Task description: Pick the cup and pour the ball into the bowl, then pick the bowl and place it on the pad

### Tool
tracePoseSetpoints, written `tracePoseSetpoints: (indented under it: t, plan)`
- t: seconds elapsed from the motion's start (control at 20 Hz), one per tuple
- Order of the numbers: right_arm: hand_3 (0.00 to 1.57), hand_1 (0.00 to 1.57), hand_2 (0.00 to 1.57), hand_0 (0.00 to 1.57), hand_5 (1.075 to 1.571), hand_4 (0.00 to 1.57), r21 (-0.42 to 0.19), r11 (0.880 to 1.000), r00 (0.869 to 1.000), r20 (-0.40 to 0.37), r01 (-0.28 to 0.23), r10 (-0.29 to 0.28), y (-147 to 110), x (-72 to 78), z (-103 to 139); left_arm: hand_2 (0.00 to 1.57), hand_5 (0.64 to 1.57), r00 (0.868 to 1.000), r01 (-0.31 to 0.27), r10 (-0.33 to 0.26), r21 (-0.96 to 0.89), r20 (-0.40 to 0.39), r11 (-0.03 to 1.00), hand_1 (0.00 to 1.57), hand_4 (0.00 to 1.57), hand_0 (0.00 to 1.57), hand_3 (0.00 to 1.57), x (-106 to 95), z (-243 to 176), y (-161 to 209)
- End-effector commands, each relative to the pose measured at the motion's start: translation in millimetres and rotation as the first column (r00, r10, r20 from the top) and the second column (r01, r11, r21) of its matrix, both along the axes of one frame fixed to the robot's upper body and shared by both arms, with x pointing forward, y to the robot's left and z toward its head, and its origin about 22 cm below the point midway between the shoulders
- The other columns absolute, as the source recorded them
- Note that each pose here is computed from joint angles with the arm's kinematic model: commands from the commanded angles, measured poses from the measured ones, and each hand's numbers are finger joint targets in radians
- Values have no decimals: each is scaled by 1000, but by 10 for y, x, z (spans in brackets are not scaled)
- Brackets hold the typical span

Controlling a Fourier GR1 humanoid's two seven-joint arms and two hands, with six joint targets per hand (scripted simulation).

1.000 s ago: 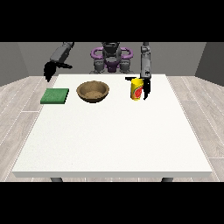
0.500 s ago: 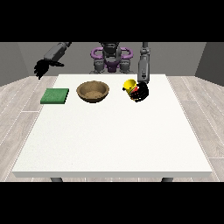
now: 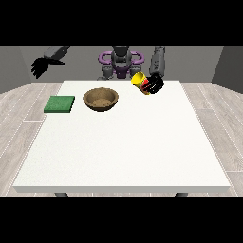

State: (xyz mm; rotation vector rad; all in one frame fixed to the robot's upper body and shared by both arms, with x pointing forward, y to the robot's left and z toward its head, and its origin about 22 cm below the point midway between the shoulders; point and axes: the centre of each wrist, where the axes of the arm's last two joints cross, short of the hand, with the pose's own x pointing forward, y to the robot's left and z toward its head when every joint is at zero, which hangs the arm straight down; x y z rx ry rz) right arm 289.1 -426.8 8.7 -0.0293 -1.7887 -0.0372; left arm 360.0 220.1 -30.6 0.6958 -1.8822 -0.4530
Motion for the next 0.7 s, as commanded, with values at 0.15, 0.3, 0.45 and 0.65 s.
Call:
tracePoseSetpoints:
  t: [0.15, 0.3, 0.45, 0.65]
  plan:
    - [0, 0, 0, 0, 1560, 0, 16, 994, 988, -111, 111, -108, -281, -282, -286, 1571, 1567, 998, 46, -32, 243, -63, 969, 1375, 1143, 1375, 1571, -22, 56, -574]
    - [0, 0, 0, 0, 1557, 0, 7, 994, 978, -182, 106, -103, -191, -391, -497, 1571, 1568, 996, 60, -31, 344, -89, 937, 1364, 1068, 1364, 1571, -27, 74, -789]
    - [0, 0, 39, 0, 1558, 0, 10, 989, 978, -154, 147, -144, -290, -507, -585, 1571, 1569, 993, 97, -65, 389, -94, 916, 1346, 1048, 1346, 1571, 88, 384, -1035]
    - [0, 0, 0, 0, 1554, 0, 36, 986, 985, -67, 162, -159, -418, -460, -483, 1571, 1569, 998, 67, -68, 429, -12, 901, 1346, 1048, 1346, 1571, 141, 578, -1002]
